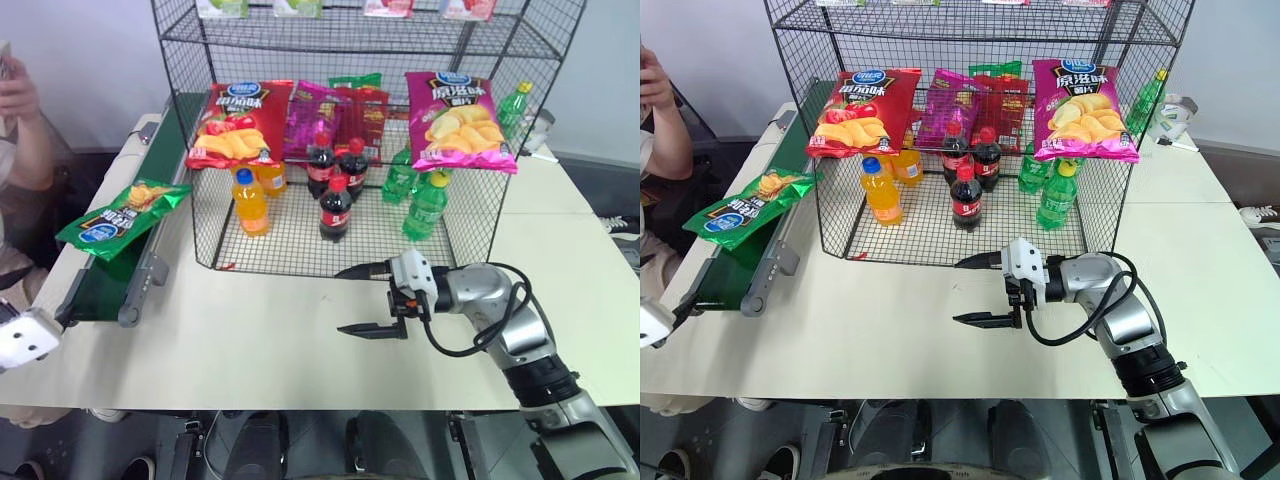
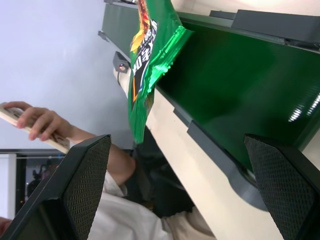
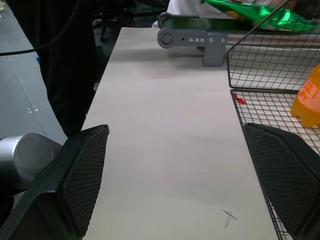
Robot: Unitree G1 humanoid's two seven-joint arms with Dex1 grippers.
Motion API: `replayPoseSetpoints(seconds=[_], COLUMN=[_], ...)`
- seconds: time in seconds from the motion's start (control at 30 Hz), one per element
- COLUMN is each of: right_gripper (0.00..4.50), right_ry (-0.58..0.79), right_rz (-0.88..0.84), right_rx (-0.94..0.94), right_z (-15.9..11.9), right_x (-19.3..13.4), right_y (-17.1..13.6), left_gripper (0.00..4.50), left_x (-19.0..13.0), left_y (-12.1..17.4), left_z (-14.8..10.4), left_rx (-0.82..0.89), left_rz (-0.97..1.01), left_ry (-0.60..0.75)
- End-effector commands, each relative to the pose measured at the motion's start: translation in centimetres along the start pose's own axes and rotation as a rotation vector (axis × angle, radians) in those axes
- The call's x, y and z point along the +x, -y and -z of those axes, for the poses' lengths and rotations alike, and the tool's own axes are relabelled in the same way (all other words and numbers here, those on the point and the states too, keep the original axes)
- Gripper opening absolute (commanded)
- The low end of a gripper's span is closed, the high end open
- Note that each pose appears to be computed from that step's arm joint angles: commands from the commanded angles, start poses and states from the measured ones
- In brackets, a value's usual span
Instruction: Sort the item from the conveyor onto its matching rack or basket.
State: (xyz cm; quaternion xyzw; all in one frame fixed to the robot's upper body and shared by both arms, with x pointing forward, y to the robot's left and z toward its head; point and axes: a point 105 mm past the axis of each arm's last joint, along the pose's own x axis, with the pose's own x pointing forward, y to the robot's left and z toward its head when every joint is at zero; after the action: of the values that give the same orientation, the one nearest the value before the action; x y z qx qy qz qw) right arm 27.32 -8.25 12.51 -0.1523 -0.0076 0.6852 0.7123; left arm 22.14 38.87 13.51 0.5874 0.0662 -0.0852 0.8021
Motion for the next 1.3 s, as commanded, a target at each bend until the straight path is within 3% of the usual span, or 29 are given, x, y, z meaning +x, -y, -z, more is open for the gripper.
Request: replayPoseSetpoints(seconds=[0.03, 0.8, 0.9, 1.17, 1.3], right_gripper=[4.49, 4.49, 4.5, 4.5, 4.5], right_ry=[0.017, -0.006, -0.005, -0.008, -0.004], right_rz=[0.015, 0.066, 0.07, 0.085, 0.095], right_rx=[-0.045, -0.055, -0.059, -0.072, -0.078], right_z=[-0.8, -0.1, -0.1, -0.2, -0.4], right_x=[-0.1, -0.4, -0.3, -0.3, -0.2], right_y=[0.3, 0.3, 0.3, 0.7, 0.8], left_gripper=[4.5, 4.5, 3.71, 0.04, 0.04], left_x=[0.3, 2.4, 2.7, 3.3, 3.3], left_y=[-1.0, -0.6, -0.3, -0.4, -2.2], left_z=[-0.3, -1.0, -1.7, -2.7, -3.6], left_rx=[0.015, 0.003, -0.013, -0.02, -0.116], left_rz=[-0.03, -0.009, 0.017, 0.024, -0.065], left_ry=[0.02, 0.061, 0.095, 0.125, 0.163])
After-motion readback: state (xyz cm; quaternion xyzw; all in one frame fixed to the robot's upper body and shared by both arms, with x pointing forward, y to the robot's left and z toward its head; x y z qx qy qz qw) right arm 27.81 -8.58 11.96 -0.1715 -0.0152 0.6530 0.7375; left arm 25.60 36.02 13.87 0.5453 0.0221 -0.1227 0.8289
